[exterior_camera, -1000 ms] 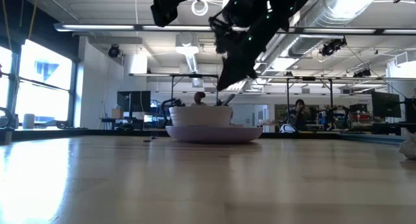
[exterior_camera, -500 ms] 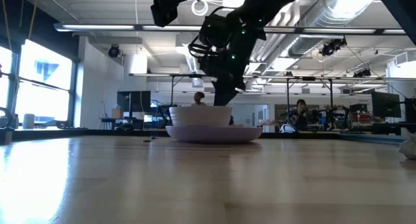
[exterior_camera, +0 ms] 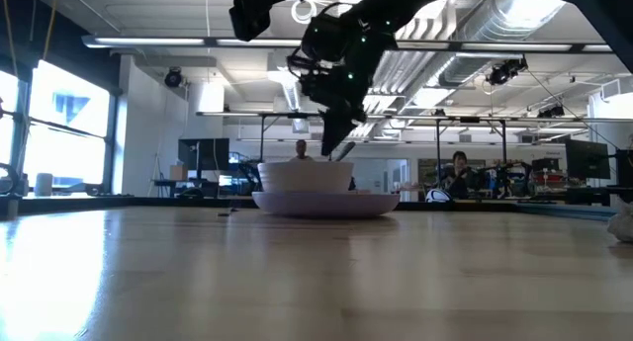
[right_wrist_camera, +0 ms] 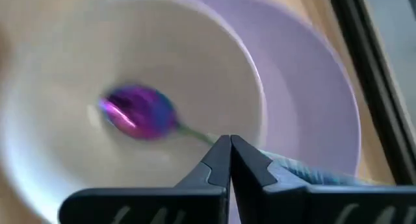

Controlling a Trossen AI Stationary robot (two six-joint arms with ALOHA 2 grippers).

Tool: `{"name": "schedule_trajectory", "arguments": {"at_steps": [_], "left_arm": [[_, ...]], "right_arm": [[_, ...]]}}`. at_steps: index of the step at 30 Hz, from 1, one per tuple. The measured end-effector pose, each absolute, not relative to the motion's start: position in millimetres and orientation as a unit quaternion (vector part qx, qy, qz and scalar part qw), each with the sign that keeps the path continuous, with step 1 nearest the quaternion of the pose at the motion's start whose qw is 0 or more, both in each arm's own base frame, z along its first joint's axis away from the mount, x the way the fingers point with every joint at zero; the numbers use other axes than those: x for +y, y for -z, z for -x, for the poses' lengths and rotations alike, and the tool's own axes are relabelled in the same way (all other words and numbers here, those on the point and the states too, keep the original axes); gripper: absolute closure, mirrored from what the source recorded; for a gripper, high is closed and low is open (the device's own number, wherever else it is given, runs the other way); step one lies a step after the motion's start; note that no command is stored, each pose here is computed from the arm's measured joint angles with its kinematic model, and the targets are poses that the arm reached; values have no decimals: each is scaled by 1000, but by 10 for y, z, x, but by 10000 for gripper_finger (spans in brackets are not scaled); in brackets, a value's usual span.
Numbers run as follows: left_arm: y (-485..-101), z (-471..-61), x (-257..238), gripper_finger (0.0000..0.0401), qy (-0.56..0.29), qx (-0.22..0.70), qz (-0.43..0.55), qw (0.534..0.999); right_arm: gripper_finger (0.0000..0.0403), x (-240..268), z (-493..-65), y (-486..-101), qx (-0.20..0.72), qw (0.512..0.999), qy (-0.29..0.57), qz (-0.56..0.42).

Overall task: Set table place
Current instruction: Adjust the white bowl on the plate

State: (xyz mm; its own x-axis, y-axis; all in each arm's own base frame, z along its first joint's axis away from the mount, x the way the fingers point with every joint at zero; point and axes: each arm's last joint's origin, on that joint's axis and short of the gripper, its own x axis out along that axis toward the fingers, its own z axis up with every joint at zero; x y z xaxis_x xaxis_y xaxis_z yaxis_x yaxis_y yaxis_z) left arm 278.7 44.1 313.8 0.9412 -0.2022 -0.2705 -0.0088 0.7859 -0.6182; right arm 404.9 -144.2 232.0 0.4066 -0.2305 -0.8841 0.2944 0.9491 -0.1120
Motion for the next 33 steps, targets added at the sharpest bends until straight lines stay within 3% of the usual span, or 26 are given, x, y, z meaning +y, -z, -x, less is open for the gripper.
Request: {"name": "schedule_trajectory", "arguments": {"at_steps": [8,20,33], "left_arm": [[-3138,-2787,441,103,52,163,323,931],[-3139,-2787,442,103,51,163,323,931],[-3138,-2788,445,103,45,161,324,931]], "right_arm": [[403,-1392,-4140,-2406,487,864,117,-41],[403,-1424,-4289,-2021,507,856,85,-51],[403,-1704,-4209,-2028,499,858,118,-45]]}}
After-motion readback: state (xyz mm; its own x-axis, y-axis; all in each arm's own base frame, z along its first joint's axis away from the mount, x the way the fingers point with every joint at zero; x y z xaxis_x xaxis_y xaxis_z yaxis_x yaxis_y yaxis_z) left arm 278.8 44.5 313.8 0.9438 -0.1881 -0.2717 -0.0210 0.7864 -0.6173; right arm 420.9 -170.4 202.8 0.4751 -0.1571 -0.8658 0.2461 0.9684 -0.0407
